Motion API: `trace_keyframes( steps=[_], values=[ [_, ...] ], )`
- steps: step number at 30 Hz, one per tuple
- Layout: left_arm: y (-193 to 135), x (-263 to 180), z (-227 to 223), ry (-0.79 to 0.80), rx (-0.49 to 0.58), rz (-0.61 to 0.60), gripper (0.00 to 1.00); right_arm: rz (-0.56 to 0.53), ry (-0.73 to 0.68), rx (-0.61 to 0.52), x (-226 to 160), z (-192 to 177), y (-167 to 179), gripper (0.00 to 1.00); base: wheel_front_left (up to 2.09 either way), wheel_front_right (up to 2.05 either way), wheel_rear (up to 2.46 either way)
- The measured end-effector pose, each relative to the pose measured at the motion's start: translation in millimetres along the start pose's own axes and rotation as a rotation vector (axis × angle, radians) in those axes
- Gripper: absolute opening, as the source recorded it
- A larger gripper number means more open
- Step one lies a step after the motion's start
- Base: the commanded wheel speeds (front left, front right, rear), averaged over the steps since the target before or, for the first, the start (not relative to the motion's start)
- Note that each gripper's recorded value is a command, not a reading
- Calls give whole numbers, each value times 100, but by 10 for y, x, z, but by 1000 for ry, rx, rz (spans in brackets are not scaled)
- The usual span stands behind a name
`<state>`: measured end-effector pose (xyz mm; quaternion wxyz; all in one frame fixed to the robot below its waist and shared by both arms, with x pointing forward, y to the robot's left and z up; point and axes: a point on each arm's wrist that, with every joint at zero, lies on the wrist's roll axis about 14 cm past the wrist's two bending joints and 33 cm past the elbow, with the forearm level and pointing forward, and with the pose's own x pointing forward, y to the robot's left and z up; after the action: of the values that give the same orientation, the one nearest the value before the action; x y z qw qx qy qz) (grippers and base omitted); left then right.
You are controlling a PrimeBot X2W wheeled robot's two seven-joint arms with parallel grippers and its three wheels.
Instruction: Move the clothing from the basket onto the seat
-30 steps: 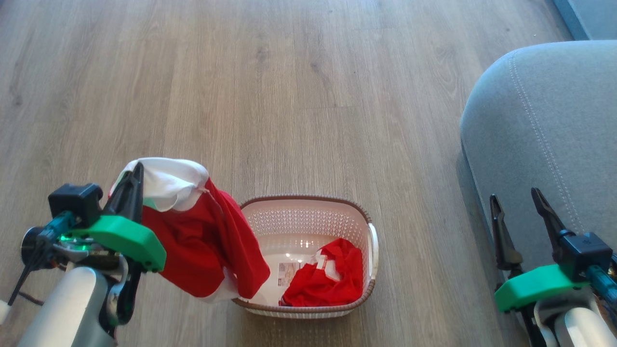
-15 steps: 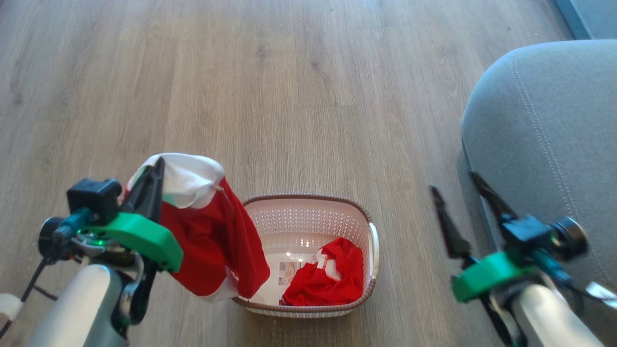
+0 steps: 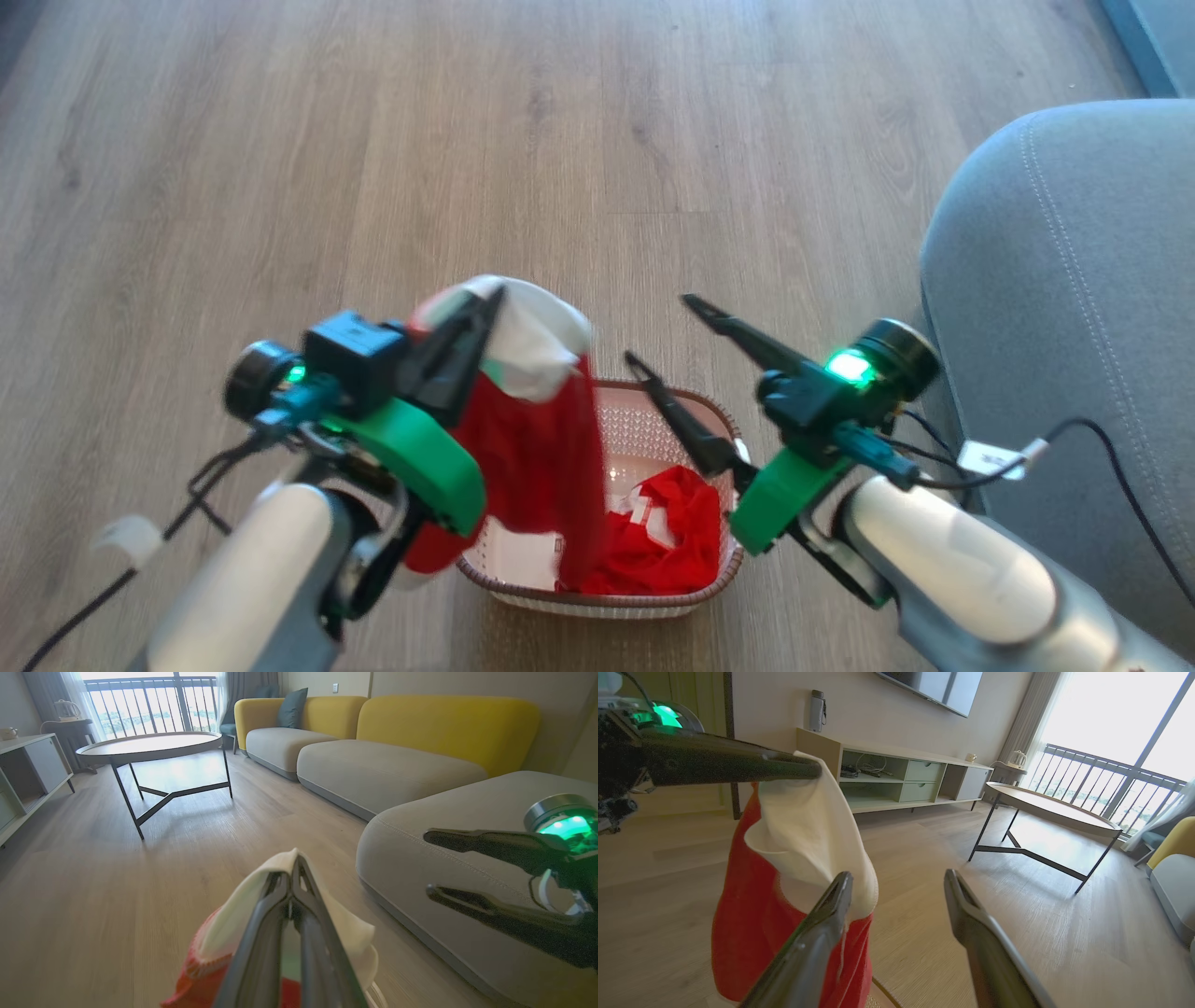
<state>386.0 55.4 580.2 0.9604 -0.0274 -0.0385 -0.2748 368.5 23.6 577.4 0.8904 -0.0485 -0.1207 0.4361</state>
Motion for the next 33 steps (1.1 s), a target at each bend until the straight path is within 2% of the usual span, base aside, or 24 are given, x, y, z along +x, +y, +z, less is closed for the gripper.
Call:
trace_keyframes(
  steps=[6, 14, 23, 24, 26, 33],
  values=[
    [-325, -3, -16, 12, 7, -113, 0, 114, 1, 4, 150, 53, 230, 100, 0, 0, 0],
    [-525, -25, 9, 2, 14, -170, 0, 138, 54, 31, 117, -74, 255, 100, 0, 0, 0],
    [-743, -56, 66, -9, 5, -248, 0, 150, 117, 115, 31, -247, 364, 100, 0, 0, 0],
    [-753, -58, 65, -9, 6, -251, 0, 149, 122, 121, 23, -258, 368, 51, 0, 0, 0],
    [-769, -60, 69, -10, 7, -255, 0, 141, 127, 134, 15, -266, 355, 0, 0, 0, 0],
    [-800, -67, 69, -9, -1, -266, 0, 123, 124, 147, 38, -238, 284, 0, 0, 0, 0]
  ],
)
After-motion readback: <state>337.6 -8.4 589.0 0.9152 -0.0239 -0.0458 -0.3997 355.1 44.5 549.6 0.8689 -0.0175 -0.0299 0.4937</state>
